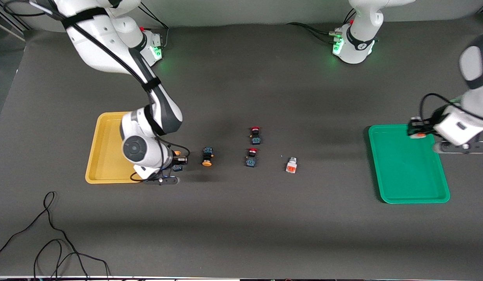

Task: Place green and yellow buttons in trays
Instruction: 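Lower the white button into the green tray while the right gripper places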

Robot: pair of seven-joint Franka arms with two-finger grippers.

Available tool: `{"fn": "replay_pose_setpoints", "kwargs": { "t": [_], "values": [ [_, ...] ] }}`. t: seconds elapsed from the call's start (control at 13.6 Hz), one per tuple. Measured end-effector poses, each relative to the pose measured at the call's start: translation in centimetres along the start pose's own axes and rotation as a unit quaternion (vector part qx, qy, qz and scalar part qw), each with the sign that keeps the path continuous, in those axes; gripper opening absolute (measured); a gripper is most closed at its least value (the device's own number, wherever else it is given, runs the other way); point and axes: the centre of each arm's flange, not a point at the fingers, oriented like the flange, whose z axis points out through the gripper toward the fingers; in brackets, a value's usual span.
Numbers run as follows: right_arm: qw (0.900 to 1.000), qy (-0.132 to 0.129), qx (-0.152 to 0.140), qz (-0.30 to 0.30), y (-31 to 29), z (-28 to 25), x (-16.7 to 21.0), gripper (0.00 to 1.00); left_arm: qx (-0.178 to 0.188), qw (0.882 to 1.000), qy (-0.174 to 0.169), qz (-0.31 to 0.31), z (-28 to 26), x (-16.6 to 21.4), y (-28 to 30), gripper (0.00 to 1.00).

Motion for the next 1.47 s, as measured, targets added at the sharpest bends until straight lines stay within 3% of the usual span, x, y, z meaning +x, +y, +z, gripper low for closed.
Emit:
{"fn": "replay_pose_setpoints", "kwargs": {
  "t": [0.22,0.44,0.81,1.1,1.18,1.47],
  "values": [
    [0.999,-0.021,0.008,0.032,2.5,-8.4,-2.0,0.41,0.002,1.0,-0.003,-0.01,2.7,1.3,-2.5,0.41],
    [0.997,-0.048,0.005,0.056,6.2,-13.0,-3.9,0.41,0.011,1.0,0.007,-0.01,10.6,4.1,-3.8,0.41],
    [0.995,-0.071,-0.002,0.066,10.9,-11.4,-4.1,0.41,0.004,1.0,-0.005,-0.025,22.9,6.5,-4.8,0.41],
    [0.998,-0.049,0.0,0.034,15.6,-6.8,-3.6,0.41,0.0,1.0,-0.005,-0.031,27.2,7.1,-4.6,0.41],
    [0.999,-0.042,-0.003,0.023,17.1,-4.7,-3.7,0.41,0.0,1.0,-0.006,-0.031,27.4,7.1,-4.7,0.47],
    [0.998,-0.047,-0.025,0.021,20.2,2.7,-4.0,0.41,0.001,0.999,0.001,-0.034,26.5,7.5,-5.0,0.93]
  ]
}}
